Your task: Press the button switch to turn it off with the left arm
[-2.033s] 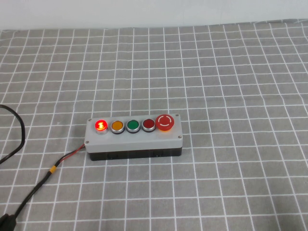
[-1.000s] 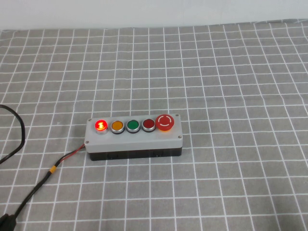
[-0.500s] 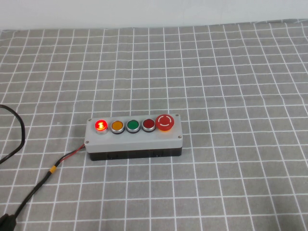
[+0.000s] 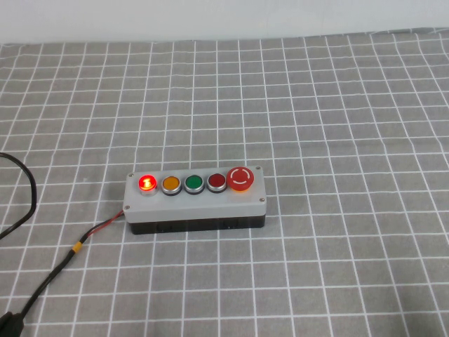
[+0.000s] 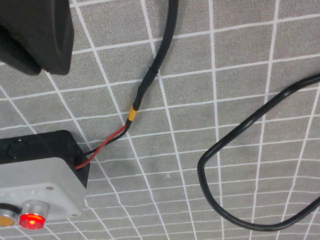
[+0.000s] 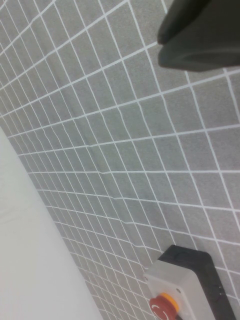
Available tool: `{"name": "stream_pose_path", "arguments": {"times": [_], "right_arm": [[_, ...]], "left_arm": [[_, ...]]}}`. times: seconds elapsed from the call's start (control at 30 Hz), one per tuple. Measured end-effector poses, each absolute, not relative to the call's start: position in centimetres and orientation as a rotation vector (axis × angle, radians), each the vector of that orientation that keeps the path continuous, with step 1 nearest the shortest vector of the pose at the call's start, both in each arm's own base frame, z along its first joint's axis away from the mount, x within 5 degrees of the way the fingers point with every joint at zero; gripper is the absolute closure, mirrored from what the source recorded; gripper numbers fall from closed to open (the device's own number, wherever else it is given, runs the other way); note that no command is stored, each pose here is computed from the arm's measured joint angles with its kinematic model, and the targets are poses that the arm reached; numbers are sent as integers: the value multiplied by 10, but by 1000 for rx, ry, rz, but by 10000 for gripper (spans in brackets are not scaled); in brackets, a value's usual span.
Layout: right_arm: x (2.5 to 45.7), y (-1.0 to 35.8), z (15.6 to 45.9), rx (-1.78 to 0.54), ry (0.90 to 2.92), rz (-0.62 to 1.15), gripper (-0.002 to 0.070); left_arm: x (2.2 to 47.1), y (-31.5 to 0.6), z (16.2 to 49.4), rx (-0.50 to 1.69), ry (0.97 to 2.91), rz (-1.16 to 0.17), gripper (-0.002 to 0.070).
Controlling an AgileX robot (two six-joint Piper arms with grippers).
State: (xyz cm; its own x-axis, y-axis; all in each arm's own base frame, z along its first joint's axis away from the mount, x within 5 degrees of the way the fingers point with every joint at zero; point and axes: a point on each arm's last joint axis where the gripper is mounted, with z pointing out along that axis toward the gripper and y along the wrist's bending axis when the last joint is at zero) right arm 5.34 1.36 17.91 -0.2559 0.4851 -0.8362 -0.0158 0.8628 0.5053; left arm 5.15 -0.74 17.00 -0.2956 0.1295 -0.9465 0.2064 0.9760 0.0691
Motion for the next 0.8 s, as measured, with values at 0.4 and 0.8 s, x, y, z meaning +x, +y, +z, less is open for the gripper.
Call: {"name": "stream_pose_path", "arguments": {"times": [0.4,0.8], "right_arm": [[53,14,179,358,1777,494,694],[53,14,179,358,1777,494,694]], "left_arm": [[52,-8,171,244,1868,-78,678],[54,-10,181,242,1751,-101,678]]}}
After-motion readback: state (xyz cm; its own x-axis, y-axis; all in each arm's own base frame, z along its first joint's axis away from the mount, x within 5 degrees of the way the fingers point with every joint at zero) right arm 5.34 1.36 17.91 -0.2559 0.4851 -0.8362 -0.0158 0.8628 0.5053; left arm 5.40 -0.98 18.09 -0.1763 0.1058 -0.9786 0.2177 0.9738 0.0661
